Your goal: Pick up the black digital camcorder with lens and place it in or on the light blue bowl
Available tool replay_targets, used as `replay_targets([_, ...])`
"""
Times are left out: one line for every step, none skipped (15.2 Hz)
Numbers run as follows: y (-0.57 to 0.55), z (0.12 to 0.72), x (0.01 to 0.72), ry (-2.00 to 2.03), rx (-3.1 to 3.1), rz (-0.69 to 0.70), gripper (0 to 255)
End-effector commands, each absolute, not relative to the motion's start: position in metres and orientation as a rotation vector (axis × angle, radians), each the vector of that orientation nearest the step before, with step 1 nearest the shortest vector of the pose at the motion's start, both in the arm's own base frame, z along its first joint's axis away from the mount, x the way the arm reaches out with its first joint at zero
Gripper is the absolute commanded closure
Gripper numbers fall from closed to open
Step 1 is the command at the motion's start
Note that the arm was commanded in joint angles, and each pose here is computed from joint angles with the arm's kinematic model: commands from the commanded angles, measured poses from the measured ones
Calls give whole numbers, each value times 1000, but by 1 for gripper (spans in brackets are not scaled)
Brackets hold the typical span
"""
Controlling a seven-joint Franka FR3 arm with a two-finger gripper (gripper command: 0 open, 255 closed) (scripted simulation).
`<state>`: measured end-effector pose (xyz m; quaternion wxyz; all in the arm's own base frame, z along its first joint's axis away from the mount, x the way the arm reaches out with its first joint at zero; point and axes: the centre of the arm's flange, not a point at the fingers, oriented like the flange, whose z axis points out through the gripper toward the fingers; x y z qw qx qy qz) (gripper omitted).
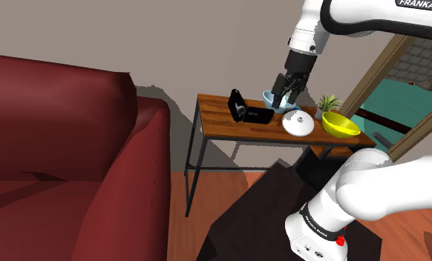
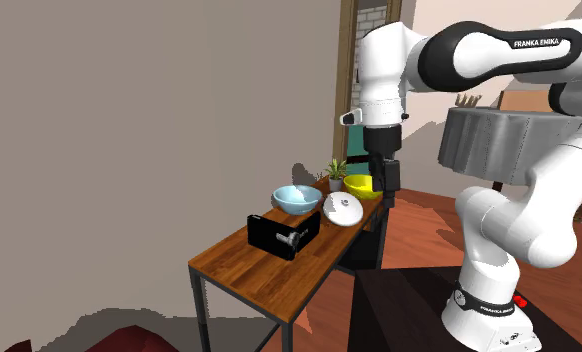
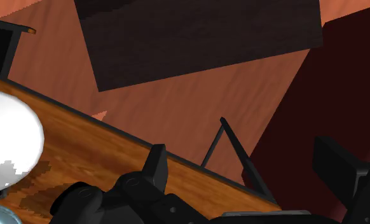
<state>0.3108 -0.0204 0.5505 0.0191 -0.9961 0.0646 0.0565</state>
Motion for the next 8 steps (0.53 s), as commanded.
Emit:
replay_targets([-20,551,311,200,-3092,175,0])
replay_targets([-25,543,320,207,-3096,167,0])
replay_targets([-29,536,329,213,-3099,159,0])
replay_targets([-34,529,338,220,-3103,150,0])
replay_targets([-39,522,347,227,-3107,142,0])
replay_targets([-43,515,356,233,-3110,134,0])
replay_targets([-48,508,365,240,-3114,125,0])
replay_targets([-53,502,374,246,-3117,117,0])
